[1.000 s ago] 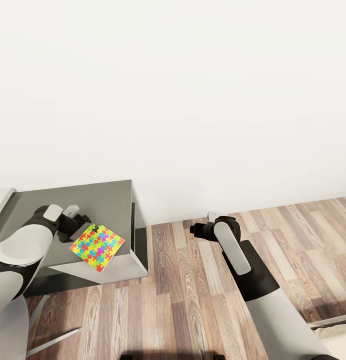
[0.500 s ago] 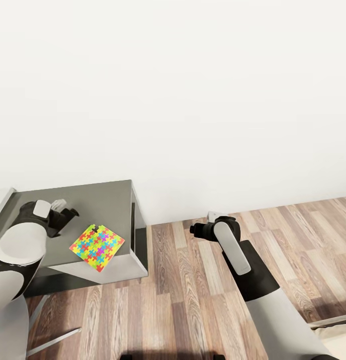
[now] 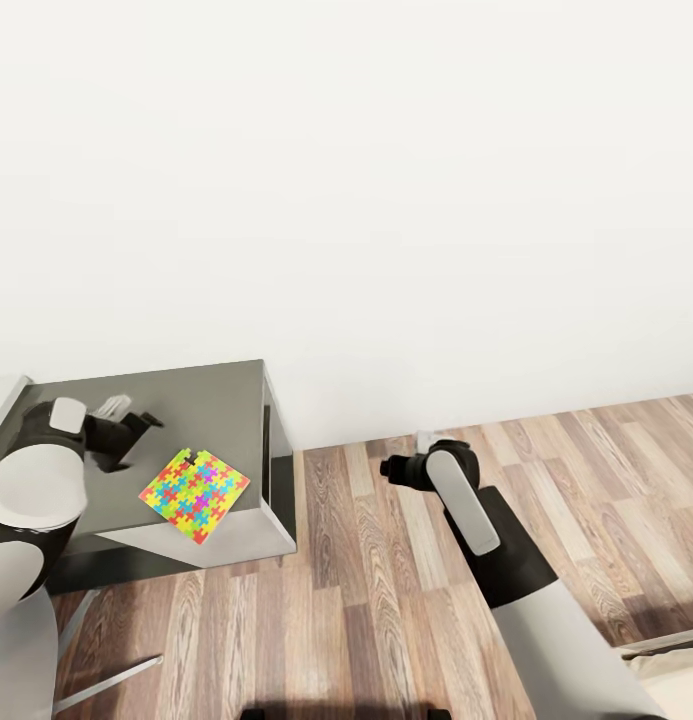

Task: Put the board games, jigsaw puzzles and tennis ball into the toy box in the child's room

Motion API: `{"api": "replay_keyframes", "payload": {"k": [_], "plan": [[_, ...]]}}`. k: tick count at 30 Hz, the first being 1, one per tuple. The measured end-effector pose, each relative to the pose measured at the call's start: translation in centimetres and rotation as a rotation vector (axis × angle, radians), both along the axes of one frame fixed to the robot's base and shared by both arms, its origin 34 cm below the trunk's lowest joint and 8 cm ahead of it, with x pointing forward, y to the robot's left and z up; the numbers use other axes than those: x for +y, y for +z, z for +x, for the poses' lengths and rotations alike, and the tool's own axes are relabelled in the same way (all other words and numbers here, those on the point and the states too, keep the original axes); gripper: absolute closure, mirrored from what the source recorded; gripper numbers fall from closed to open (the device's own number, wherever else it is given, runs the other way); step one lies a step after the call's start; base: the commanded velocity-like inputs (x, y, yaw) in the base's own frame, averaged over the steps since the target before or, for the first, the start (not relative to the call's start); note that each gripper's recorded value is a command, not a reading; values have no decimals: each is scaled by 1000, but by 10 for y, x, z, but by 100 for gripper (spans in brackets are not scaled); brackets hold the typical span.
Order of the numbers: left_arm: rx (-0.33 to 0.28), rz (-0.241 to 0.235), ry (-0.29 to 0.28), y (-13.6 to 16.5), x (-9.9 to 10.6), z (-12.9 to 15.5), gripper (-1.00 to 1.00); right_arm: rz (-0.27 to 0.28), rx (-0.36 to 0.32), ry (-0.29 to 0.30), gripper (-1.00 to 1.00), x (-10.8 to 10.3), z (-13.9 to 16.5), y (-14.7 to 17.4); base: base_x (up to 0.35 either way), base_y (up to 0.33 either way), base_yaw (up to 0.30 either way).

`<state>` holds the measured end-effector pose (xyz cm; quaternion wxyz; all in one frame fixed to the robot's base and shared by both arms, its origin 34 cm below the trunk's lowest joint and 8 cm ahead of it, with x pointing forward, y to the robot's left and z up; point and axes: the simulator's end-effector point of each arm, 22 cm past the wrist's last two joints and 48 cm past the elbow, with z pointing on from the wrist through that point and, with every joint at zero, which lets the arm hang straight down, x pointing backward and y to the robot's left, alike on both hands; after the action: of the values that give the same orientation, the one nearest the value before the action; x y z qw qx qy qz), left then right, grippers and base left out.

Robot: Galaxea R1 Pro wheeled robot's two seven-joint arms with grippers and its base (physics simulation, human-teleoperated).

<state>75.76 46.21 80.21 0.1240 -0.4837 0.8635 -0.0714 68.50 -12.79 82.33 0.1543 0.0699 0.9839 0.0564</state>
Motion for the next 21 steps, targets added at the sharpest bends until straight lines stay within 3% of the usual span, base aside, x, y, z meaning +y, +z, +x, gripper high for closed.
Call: {"api": "replay_keyframes", "payload": {"k": [6,11,16,21], "plan": [[-100,-116,-26,22,-14,18,-100,32,38,11,-100,7,-12,-15,0,0,0],[-196,-175,-61,40,-25,38,-100,103,53,12,-100,20,-19,-26,0,0,0],[-243,-184,-90,49,-30,49,-100,152,50,-13,-100,27,-22,-36,0,0,0],[-341,-216,-122,68,-33,66,-100,205,65,-34,-100,36,-30,-52,0,0,0]]}}
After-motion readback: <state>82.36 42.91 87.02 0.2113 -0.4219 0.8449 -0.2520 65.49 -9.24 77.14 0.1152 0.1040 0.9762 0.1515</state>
